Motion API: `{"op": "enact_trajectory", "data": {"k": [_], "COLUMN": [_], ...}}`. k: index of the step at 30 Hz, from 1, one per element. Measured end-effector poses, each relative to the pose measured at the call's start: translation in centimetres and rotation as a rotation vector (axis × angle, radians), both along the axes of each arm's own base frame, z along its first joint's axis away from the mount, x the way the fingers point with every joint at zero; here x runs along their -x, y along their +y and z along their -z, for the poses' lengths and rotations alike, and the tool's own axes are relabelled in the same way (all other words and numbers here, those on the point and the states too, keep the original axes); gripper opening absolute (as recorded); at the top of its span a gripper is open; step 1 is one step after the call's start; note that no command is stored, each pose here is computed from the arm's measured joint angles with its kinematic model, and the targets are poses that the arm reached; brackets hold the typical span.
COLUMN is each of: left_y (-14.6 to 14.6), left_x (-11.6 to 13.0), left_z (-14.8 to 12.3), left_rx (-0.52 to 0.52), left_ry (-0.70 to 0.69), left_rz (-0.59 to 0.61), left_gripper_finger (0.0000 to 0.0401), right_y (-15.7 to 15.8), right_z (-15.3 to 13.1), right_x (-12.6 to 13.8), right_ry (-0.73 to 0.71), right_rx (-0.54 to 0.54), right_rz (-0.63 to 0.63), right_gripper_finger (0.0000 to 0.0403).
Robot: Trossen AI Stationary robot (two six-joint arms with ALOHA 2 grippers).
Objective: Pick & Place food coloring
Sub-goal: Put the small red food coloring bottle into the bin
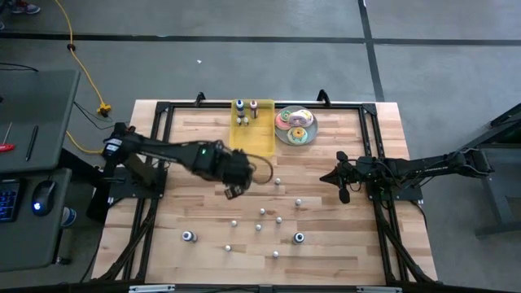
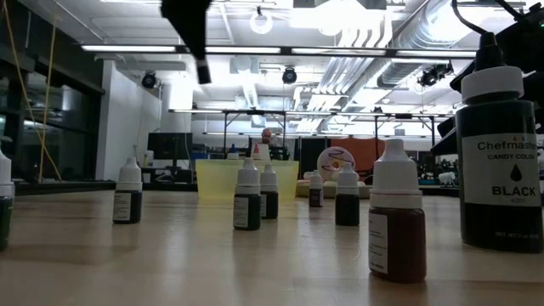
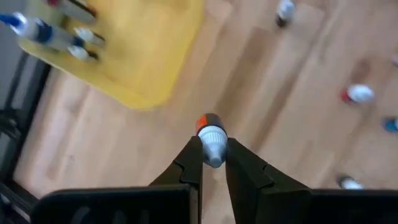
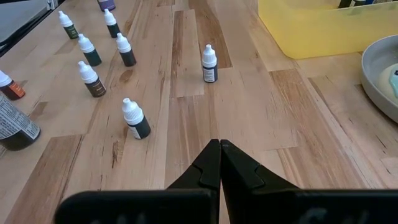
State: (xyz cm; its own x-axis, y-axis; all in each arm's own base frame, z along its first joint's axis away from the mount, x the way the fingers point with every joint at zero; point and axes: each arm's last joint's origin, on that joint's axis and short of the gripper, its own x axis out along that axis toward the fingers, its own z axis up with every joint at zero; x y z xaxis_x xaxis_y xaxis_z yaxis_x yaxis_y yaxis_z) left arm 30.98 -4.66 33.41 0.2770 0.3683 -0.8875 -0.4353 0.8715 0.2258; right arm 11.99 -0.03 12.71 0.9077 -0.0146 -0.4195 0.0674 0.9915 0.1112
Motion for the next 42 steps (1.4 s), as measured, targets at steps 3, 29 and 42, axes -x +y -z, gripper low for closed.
{"op": "enact_trajectory", "data": {"k": [3, 29, 42], "left_y": [2.0, 15.4, 19.2], "left_x": [-0.7, -0.3, 0.2], "left_z": [-0.1, -0.3, 3.5], "left_rx": [-0.018, 0.034, 0.106], "left_ry": [-0.012, 0.028, -0.058], "left_rz": [0.011, 0.227, 0.101], "left_gripper_finger": [0.0035, 0.0036, 0.0037], "right_y": [0.0, 0.0, 0.0], "right_z": [0.0, 0.0, 0.0], "right_x": [0.0, 0.0, 0.0], "right_ry": [0.000, 0.001, 0.000], "right_rx": [0.000, 0.000, 0.000], "right_rz": [0.000, 0.000, 0.000], "right_gripper_finger": [0.0000, 0.0000, 0.0000]}}
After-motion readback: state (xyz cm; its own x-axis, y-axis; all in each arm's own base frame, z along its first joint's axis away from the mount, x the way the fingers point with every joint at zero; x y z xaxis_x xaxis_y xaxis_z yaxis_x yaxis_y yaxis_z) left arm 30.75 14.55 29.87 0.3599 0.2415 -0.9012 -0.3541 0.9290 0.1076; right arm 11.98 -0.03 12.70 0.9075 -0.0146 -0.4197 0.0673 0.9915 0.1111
